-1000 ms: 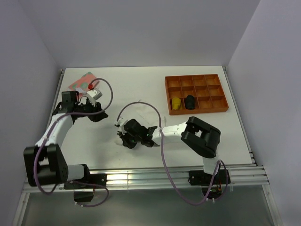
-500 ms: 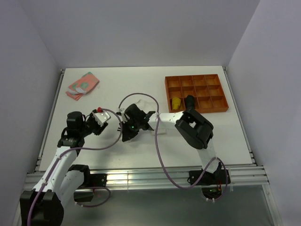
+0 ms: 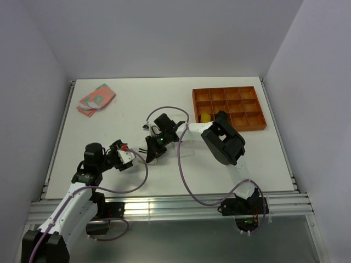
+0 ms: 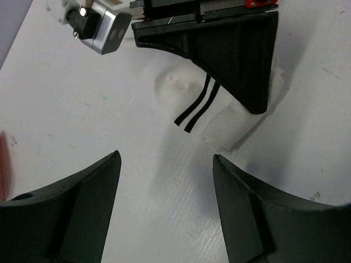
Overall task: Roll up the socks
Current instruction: Roll the sock at the center of the board.
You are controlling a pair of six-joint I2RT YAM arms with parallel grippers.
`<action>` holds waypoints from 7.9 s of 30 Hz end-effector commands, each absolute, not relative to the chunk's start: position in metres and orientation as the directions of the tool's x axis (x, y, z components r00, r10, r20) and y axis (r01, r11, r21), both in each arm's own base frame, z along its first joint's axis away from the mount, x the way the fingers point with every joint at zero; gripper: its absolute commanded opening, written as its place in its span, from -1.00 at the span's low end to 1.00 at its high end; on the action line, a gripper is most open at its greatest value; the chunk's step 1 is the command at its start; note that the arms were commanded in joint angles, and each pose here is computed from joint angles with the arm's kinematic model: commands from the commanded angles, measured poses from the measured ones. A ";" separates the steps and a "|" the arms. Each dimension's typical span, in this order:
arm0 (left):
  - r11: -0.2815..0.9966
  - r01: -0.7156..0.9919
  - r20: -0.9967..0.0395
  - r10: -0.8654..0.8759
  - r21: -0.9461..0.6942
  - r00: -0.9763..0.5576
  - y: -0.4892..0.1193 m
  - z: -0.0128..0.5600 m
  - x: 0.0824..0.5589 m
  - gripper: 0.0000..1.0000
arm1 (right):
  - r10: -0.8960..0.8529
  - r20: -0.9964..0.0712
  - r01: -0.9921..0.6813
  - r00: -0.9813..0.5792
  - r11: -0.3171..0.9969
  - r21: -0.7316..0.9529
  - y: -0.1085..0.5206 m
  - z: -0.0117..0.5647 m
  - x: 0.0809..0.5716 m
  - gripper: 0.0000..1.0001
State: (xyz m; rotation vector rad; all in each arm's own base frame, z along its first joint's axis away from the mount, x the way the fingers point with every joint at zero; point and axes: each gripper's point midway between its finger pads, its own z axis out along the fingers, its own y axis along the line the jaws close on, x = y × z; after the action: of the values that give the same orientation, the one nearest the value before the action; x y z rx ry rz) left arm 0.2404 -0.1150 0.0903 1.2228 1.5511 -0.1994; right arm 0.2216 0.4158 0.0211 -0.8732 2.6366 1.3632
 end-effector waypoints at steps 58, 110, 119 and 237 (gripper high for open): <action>-0.029 0.864 -0.670 0.618 0.503 0.411 -0.191 0.029 0.203 0.24 | -0.510 -0.116 -0.383 -0.852 0.459 0.802 0.377 0.008 0.197 -0.84; -0.049 0.966 -0.723 0.673 -0.256 -0.158 -0.198 0.036 0.166 -0.99 | -0.119 -0.426 -0.355 -0.897 0.768 0.533 0.339 0.041 0.254 0.10; 0.016 0.896 -0.679 0.646 -0.443 -0.348 -0.183 0.041 0.182 -0.99 | -0.022 -0.559 -0.354 -0.829 0.795 0.493 0.310 0.052 0.248 0.08; 0.383 0.855 -0.811 0.581 0.349 0.071 -0.123 0.101 0.283 0.23 | -0.617 -0.125 -0.510 -0.777 0.502 0.698 0.403 0.011 0.210 -0.78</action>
State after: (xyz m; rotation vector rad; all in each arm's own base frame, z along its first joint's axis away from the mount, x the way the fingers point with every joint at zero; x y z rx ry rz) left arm 0.2884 -0.1078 0.1001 1.2017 1.7240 -0.3765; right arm 0.2234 0.4149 0.0255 -1.1121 2.7049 1.1844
